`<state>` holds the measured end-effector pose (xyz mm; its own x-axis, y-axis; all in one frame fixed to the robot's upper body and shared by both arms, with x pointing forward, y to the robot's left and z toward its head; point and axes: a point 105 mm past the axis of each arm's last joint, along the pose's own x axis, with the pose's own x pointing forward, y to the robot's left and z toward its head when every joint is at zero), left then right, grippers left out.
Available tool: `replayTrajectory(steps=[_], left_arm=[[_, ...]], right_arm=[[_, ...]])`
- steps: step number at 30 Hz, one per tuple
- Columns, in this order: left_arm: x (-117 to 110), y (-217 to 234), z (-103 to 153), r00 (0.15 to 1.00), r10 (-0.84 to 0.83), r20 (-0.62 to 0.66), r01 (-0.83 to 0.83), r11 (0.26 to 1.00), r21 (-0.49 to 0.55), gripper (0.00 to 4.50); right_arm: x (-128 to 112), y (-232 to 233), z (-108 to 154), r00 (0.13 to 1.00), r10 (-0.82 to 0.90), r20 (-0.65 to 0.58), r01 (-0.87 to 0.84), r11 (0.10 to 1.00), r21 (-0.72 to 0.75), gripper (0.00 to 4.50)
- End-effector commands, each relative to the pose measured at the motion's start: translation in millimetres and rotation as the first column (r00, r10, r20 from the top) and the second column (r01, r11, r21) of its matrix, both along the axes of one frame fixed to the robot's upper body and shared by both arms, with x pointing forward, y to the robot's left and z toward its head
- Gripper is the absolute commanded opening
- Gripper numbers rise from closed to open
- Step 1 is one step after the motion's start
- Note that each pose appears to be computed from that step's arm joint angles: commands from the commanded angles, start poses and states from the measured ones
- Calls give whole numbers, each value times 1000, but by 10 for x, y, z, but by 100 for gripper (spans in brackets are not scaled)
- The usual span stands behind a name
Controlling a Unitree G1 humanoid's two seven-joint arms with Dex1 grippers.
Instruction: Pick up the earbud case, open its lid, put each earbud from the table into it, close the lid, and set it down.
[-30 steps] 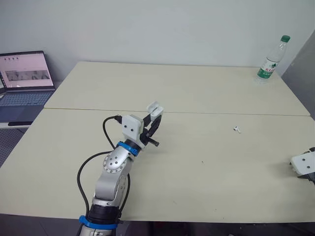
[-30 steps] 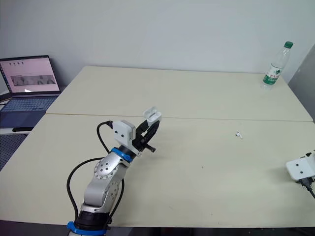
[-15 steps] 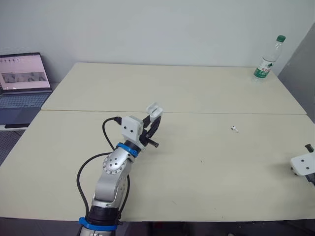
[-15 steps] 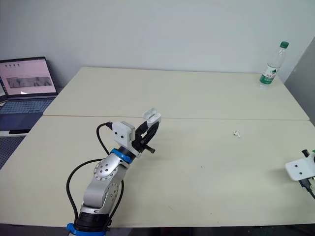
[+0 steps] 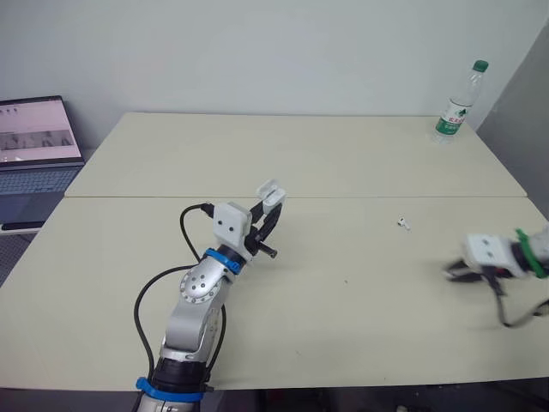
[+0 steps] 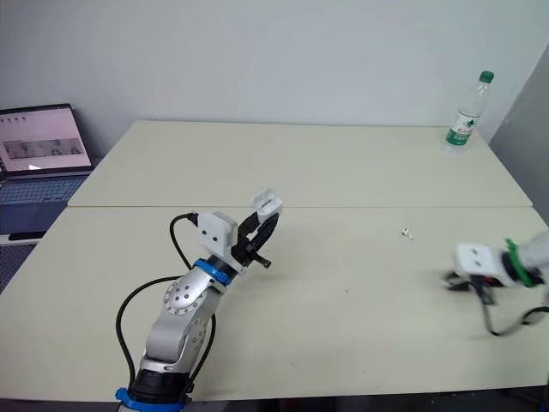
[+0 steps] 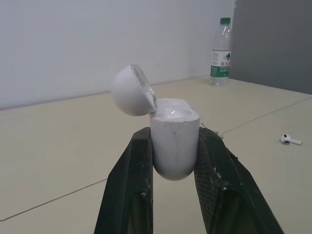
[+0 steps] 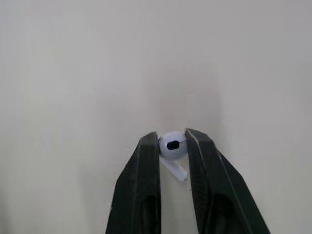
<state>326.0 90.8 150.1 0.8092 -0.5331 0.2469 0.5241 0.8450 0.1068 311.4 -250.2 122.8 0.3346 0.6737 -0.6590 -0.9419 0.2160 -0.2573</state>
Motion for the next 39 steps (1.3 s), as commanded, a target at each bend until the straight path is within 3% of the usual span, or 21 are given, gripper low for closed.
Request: replayTrajectory(steps=[1, 4, 9, 21, 39], left_arm=[[60, -65, 141, 997, -5, 74, 5, 1000, 5, 75], [100, -119, 187, 995, -20, 100, 19, 1000, 5, 75], [135, -205, 276, 990, -37, 138, 36, 999, 3, 75], [145, -293, 524, 974, -54, 220, 54, 999, 5, 75], [141, -280, 602, 967, -27, 254, 27, 1000, 2, 75]], right_arm=[[66, 811, 780, 993, -108, -38, 113, 877, 466, 39], [104, 1378, 1192, 985, -144, -98, 171, 691, 702, 39], [59, 1892, 1493, 979, -151, -136, 195, 508, 839, 39], [80, 2363, 1490, 973, -213, -89, 171, 410, 896, 39], [220, 2271, 1391, 949, -291, -120, 235, 401, 885, 39]])
